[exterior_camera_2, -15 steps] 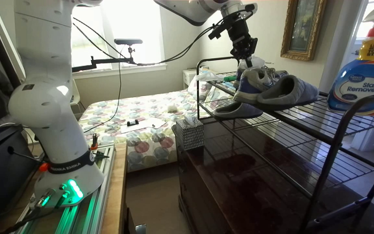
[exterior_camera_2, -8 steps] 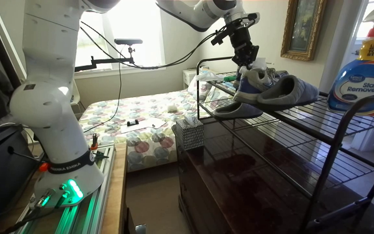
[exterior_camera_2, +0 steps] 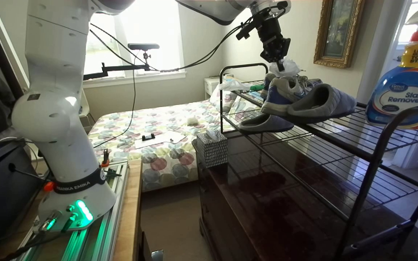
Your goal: Remove a napkin from the napkin box, put it in the left shoe on the top rack and put the green bottle in the right shoe on the top rack
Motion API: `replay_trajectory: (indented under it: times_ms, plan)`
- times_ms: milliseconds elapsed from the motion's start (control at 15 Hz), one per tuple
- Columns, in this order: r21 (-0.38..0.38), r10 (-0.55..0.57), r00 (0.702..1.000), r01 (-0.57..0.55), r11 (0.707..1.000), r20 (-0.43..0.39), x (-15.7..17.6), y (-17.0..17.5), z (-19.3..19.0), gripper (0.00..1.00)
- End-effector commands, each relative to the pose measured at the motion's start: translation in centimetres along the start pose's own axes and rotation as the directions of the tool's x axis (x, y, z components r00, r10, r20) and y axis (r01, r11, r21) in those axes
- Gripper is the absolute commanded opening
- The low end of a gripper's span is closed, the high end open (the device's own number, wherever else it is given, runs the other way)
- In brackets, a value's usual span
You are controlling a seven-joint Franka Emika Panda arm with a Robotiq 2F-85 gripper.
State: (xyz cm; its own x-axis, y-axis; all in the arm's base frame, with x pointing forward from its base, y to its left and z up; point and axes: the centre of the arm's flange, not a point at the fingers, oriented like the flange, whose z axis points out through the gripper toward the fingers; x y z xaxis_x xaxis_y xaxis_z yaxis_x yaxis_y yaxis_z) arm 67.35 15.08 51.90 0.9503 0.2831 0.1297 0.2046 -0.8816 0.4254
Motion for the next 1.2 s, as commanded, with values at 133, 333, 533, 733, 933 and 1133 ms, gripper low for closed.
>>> replay_trajectory:
  times_ms: [133,333,533,733,933,1133]
  plan:
    - [0.127,-0.062,0.997,0.057,0.990,0.041,0.9,-0.6,-0.6,0.00]
    - [0.196,-0.061,0.998,0.055,0.979,0.022,1.1,-1.0,-0.1,0.00]
    - [0.232,-0.035,0.999,0.028,0.972,0.025,1.3,-1.0,0.4,0.00]
    - [0.239,-0.011,1.000,0.011,0.971,-0.002,1.8,-1.0,0.9,0.00]
    - [0.243,-0.006,1.000,0.013,0.970,-0.030,2.5,-1.2,0.8,0.00]
    - [0.264,-0.042,0.999,0.033,0.964,0.029,2.9,-2.3,1.8,0.00]
